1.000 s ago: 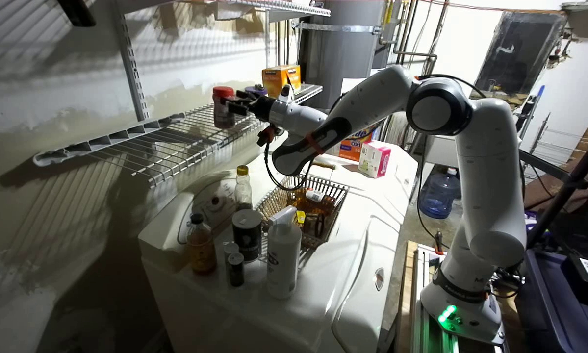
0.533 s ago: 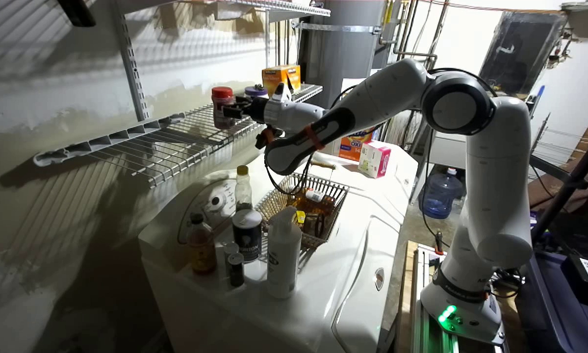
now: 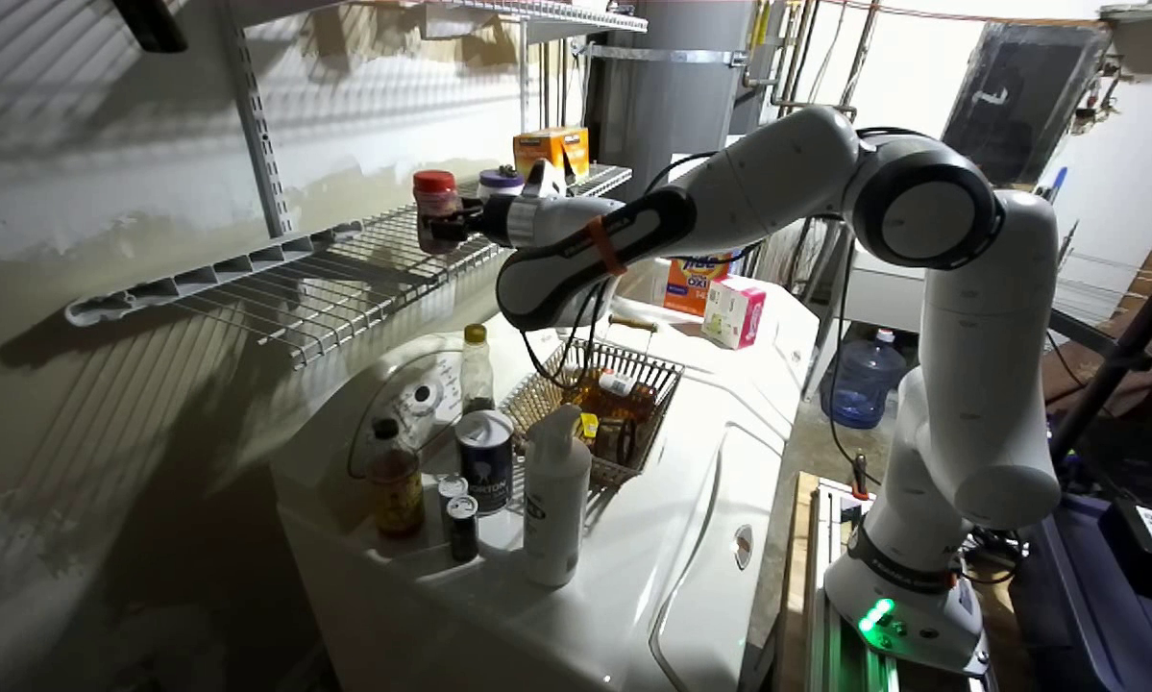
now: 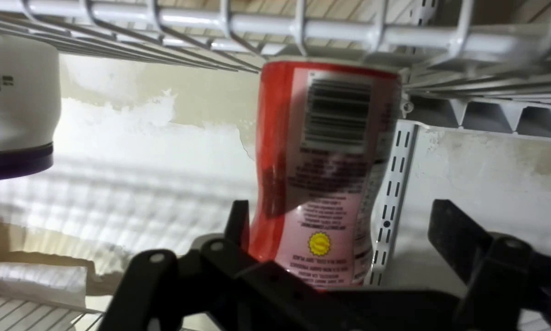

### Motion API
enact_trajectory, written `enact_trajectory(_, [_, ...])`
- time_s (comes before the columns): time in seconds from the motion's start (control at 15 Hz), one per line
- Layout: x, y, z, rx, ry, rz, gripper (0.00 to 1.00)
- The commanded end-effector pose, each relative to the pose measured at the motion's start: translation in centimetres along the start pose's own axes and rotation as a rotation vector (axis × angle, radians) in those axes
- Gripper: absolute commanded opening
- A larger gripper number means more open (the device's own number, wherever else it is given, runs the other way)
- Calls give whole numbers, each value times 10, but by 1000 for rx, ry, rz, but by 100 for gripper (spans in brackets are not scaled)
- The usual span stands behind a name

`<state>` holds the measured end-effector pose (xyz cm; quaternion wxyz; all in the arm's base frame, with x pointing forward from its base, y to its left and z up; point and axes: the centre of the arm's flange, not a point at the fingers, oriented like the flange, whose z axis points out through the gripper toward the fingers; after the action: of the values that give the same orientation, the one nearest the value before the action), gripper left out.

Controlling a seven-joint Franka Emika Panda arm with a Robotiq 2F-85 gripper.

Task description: Place the container on the left side of the bottom shelf upright.

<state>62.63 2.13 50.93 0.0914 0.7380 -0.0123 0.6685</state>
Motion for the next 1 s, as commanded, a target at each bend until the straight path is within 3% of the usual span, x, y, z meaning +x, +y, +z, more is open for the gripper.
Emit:
enact_trajectory(0.0, [9,-7,-19,-82,-26,-47,100])
enact_trajectory(0.4, [7,-22,-33,-119,-50,-58,100])
enact_trajectory(0.93, [1,-30,-29,-90,-27,-48,100])
